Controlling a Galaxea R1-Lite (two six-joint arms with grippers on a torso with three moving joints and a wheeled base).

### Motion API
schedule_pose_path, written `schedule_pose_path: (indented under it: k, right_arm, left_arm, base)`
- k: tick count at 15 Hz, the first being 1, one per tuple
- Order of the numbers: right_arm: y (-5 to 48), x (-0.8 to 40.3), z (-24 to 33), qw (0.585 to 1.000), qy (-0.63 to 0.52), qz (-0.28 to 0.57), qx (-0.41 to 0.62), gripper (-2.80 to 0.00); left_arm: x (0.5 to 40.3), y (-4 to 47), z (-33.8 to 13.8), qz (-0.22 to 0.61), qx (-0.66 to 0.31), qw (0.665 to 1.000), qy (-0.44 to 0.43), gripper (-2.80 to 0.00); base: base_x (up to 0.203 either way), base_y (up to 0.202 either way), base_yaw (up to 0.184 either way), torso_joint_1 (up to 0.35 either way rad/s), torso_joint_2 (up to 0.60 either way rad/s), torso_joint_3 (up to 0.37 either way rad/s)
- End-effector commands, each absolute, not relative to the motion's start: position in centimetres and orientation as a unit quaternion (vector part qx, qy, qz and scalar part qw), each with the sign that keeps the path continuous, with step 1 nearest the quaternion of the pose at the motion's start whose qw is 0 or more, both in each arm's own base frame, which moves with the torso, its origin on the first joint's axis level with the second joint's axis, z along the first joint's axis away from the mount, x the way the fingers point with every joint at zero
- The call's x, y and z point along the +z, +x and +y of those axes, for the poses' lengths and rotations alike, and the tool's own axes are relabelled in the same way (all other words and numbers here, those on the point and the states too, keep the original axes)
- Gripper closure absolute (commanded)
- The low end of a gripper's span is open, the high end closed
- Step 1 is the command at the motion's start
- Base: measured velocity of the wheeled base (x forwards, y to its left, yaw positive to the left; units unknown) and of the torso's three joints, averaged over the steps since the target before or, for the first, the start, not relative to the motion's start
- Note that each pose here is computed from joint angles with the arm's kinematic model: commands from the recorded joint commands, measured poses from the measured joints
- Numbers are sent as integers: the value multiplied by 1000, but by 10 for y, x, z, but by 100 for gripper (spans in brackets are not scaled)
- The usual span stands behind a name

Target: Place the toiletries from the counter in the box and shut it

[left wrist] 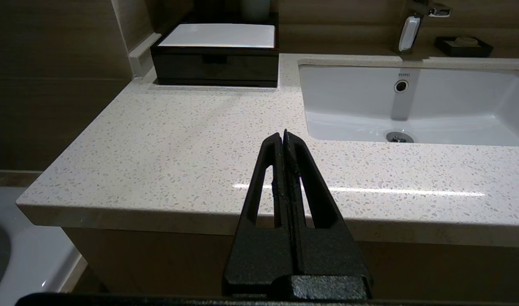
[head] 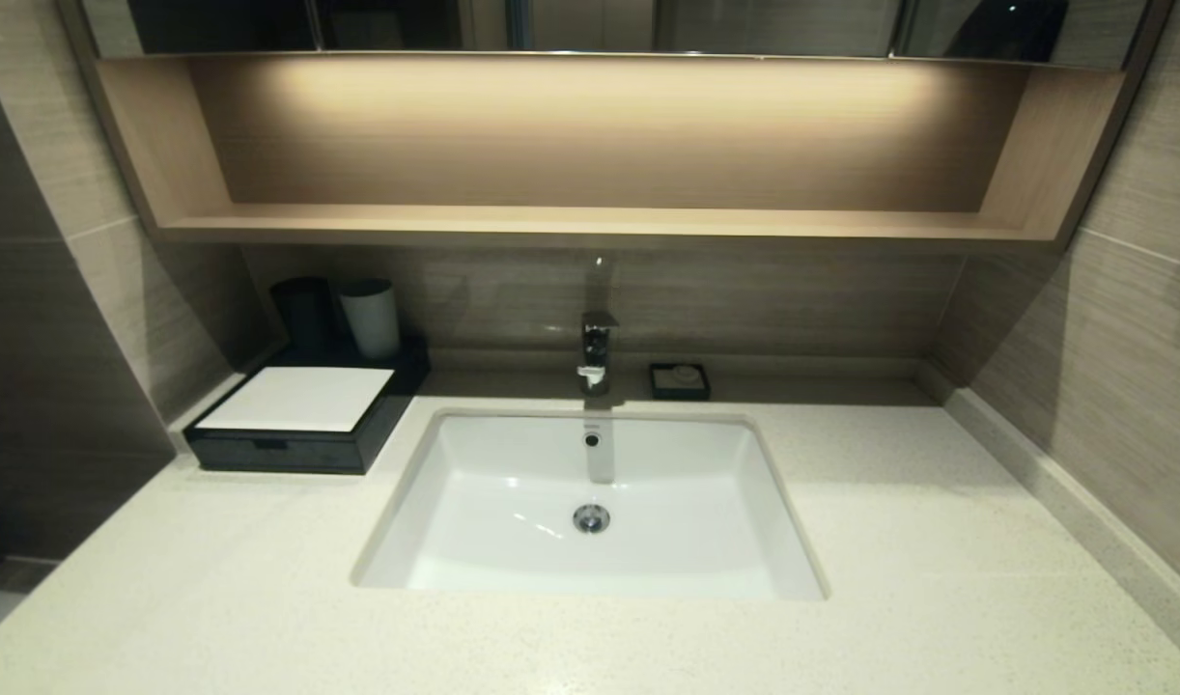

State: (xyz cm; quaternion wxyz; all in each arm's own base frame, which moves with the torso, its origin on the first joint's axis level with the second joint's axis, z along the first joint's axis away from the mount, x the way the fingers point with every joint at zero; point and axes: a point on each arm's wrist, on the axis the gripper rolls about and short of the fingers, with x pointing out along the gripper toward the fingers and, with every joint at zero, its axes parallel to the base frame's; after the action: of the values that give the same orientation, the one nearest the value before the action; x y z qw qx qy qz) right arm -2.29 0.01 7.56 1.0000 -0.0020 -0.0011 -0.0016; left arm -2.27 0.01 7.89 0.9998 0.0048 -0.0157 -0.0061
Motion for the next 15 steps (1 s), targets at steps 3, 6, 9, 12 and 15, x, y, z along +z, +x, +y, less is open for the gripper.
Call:
schedule_pose_path:
  k: [3, 6, 9, 12, 15]
  right_arm:
    - [-23, 75, 0, 1000, -2, -1, -1, 0]
    - [-23, 75, 0, 1000, -2, 0, -1, 0]
    - [-23, 75, 0, 1000, -2, 0, -1, 0]
    - [-23, 75, 0, 1000, -2, 0, -2, 0]
    - [-23, 75, 0, 1000, -2, 0, -1, 0]
  left_arm:
    - [74, -21, 0, -6, -6, 1000, 3, 0]
    - [74, -21, 0, -6, -6, 1000, 3, 0]
    - [74, -21, 0, -6, -6, 1000, 3, 0]
    - [74, -21, 0, -6, -6, 1000, 3, 0]
    - [74, -21, 0, -6, -6, 1000, 3, 0]
  base:
    - [0, 0, 0, 0, 0, 0]
    - [0, 0, 0, 0, 0, 0]
    - [0, 0, 0, 0, 0, 0]
    - [0, 0, 0, 0, 0, 0]
    - [0, 0, 0, 0, 0, 0]
